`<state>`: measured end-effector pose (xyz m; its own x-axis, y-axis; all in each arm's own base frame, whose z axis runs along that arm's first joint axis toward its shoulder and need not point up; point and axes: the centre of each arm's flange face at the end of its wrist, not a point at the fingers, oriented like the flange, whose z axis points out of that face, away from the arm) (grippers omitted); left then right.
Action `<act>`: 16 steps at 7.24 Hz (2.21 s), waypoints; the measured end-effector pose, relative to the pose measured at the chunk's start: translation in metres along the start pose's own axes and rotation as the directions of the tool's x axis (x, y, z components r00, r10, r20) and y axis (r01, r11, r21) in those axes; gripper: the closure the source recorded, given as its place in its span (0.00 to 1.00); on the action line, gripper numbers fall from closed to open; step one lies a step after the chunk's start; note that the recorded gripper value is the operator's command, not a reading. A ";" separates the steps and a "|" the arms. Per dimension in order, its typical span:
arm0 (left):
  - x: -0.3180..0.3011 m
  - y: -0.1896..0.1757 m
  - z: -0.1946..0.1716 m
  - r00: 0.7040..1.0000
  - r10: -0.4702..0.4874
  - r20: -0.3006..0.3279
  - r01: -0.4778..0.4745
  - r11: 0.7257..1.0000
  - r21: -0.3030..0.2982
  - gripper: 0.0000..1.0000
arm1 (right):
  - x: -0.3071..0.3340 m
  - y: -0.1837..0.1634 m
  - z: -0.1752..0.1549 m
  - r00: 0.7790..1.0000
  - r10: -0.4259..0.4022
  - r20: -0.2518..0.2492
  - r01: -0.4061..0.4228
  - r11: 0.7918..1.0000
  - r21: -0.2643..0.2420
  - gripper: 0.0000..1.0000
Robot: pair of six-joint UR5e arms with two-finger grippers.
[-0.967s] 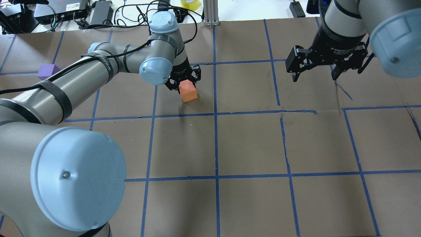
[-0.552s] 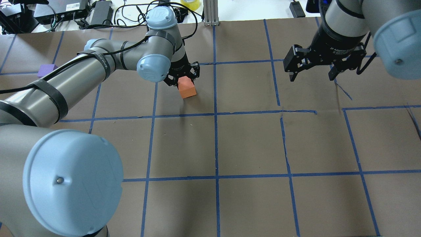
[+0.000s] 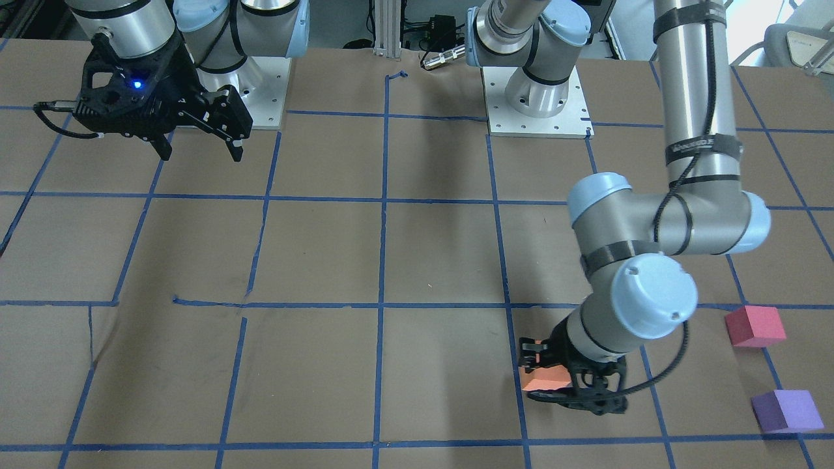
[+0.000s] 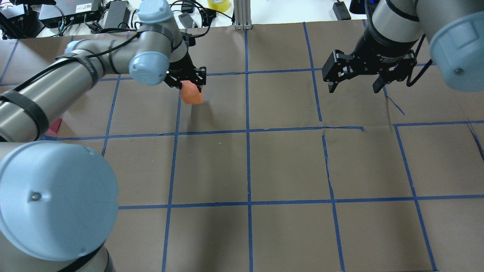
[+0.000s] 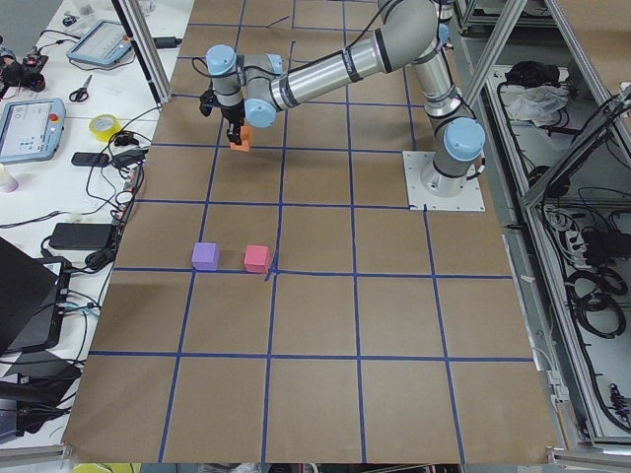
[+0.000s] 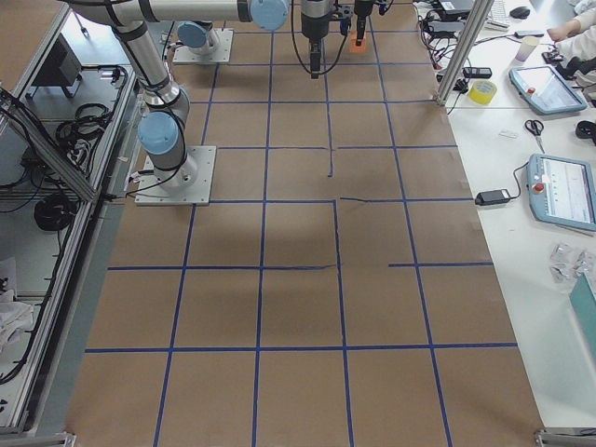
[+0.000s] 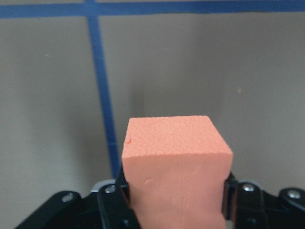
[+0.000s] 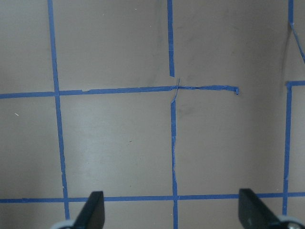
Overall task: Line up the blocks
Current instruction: 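Carry the orange cube with the left gripper between the purple and pink cubes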
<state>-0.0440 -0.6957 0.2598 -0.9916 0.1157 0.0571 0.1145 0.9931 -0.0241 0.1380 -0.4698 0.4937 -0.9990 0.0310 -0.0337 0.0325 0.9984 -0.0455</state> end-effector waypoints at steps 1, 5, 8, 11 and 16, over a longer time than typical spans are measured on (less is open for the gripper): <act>-0.062 0.006 -0.009 1.000 0.017 0.008 -0.017 1.000 0.007 1.00 | 0.001 0.001 -0.001 1.000 0.001 -0.002 -0.001 1.000 0.000 0.00; -0.259 0.047 -0.048 0.998 -0.007 0.064 0.004 0.999 0.043 1.00 | 0.005 0.004 -0.001 1.000 0.003 -0.005 -0.003 1.000 -0.014 0.00; -0.324 0.052 -0.048 0.992 -0.002 0.123 0.000 1.000 0.016 1.00 | 0.006 0.005 -0.002 1.000 0.003 -0.005 -0.003 1.000 -0.015 0.00; -0.336 0.048 -0.026 0.992 -0.031 0.126 0.033 0.999 -0.014 1.00 | 0.006 0.005 -0.002 1.000 0.001 -0.007 -0.001 1.000 -0.016 0.00; -0.343 0.043 0.005 0.993 -0.050 0.106 0.055 0.998 -0.042 1.00 | 0.006 0.005 -0.001 1.000 0.000 -0.007 0.000 1.000 -0.018 0.00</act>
<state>0.3007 -0.6930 0.2344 -0.9968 0.0635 -0.0477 0.0625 0.9978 0.0207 0.1318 -0.4647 0.4940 -0.9992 0.0310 -0.0267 0.0317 0.9991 -0.0278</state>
